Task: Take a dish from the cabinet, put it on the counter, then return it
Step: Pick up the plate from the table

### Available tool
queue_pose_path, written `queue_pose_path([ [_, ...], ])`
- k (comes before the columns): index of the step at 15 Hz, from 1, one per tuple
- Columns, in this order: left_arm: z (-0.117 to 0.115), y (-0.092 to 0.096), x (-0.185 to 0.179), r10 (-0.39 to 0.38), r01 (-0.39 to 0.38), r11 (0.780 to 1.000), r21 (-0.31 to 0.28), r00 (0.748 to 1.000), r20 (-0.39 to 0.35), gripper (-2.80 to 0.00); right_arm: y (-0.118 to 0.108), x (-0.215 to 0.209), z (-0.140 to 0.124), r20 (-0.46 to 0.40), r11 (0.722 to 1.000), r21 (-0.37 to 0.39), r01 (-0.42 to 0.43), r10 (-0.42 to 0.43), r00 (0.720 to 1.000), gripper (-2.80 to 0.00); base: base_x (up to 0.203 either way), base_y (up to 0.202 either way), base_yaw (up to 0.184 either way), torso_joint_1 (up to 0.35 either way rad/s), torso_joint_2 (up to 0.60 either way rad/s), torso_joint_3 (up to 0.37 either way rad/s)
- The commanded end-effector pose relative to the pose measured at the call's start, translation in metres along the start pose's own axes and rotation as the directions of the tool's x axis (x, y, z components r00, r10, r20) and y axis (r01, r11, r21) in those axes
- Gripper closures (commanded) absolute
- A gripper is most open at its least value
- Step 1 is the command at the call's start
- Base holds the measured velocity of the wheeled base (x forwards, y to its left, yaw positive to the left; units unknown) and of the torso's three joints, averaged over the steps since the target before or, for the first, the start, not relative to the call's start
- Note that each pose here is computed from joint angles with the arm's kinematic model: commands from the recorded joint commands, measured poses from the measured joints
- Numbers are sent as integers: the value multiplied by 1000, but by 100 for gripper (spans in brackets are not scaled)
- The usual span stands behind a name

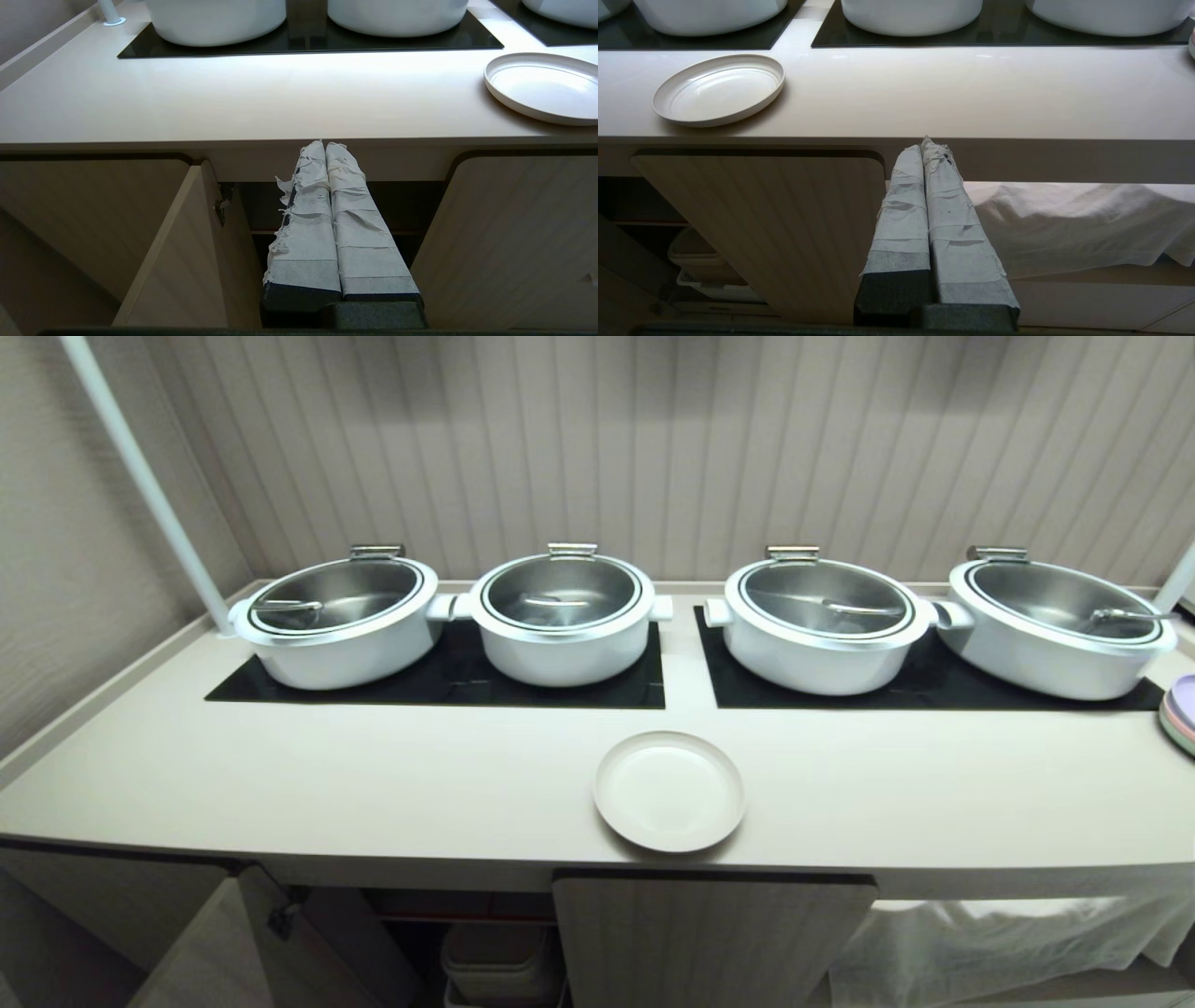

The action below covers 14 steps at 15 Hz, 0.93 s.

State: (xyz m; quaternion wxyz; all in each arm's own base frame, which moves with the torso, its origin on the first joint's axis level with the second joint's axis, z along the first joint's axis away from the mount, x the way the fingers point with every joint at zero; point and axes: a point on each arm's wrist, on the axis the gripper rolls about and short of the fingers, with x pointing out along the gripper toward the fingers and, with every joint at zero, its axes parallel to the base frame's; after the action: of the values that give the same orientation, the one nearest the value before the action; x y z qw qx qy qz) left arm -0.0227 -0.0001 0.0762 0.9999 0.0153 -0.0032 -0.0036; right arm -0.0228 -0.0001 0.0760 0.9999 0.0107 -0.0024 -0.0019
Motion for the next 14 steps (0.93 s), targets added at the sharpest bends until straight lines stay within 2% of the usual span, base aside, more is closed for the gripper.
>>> queue_pose_path([
  [1, 0, 0, 0, 0, 0, 1000, 0, 1000, 0, 0, 0, 0, 0, 0, 1000, 0, -1, 1, 1000, 0, 0, 0, 0, 0, 0, 0],
  [14, 0, 0, 0, -2, 2, 1000, 3, 1000, 0, 0, 0, 0, 0, 3, 1000, 0, -1, 1, 1000, 0, 0, 0, 0, 0, 0, 0],
])
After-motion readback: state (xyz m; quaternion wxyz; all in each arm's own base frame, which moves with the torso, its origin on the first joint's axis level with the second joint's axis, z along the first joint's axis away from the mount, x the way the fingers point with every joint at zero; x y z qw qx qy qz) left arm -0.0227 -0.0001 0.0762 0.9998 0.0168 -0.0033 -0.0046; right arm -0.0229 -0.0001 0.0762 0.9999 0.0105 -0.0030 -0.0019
